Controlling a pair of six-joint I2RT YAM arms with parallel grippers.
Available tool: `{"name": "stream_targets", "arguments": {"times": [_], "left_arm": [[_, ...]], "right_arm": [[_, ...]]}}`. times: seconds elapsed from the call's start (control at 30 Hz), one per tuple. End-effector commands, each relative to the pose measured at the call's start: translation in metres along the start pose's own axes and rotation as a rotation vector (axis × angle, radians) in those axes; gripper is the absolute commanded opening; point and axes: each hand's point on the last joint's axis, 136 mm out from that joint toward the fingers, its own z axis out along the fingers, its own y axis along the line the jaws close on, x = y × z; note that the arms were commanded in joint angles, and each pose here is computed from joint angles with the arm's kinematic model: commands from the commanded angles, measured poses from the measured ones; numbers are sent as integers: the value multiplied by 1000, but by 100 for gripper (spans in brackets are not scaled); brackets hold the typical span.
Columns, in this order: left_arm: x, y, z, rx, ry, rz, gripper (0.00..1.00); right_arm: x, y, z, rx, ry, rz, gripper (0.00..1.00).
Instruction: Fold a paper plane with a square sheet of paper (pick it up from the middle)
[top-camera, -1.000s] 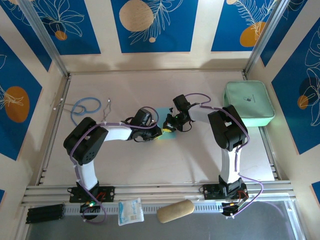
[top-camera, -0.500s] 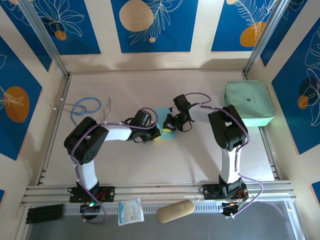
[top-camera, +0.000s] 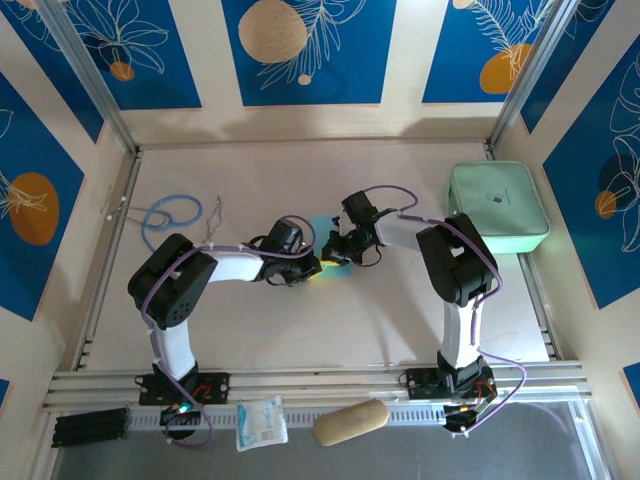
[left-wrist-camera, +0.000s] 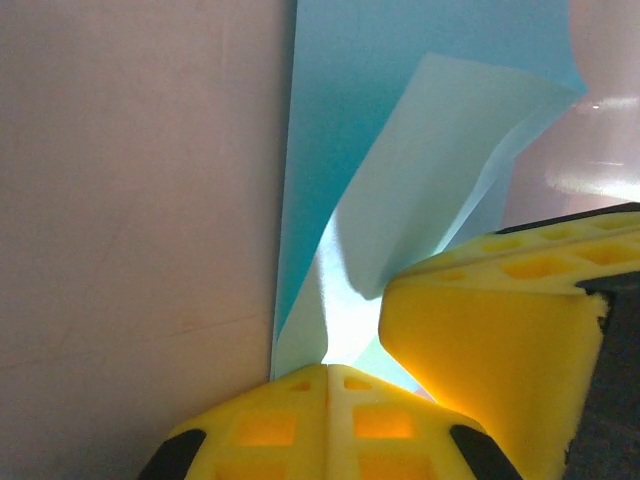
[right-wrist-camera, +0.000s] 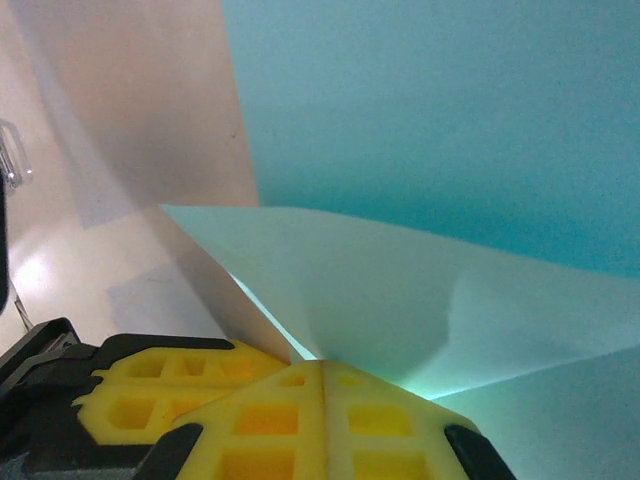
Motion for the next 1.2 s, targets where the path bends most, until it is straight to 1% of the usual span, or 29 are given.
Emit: {"name": "stream_targets", "arguments": {"times": [0.0,0.27,0.4,0.63,0.83,0.93,1.03,1.17], "left_arm": [[16,43,5,-132,53,-76,0],[19,48,2,-155,59,-93,0],[23,57,1,-196,73,-104,0],[29,67,1,-238,101,-115,0],[29,65,1,-235,108,-106,0],[28,60,1,-221,112,-96,0],[23,46,2,-181,112,-72,0],[7,5,-5,-79,85,-5,0]], "right_arm": [[9,-12,9,19,38,10,2],[-7,-32,11,50,1,10,2],[-16,-40,10,72,-24,-9,1],[-50,-49,-7,49,-92,33,2],[-76,-64,-21,33,-142,98,2],[-90,-66,-32,27,-176,106,2],[-98,-56,-47,14,-205,87,2],[-97,-33,-71,-22,-253,57,3]]}}
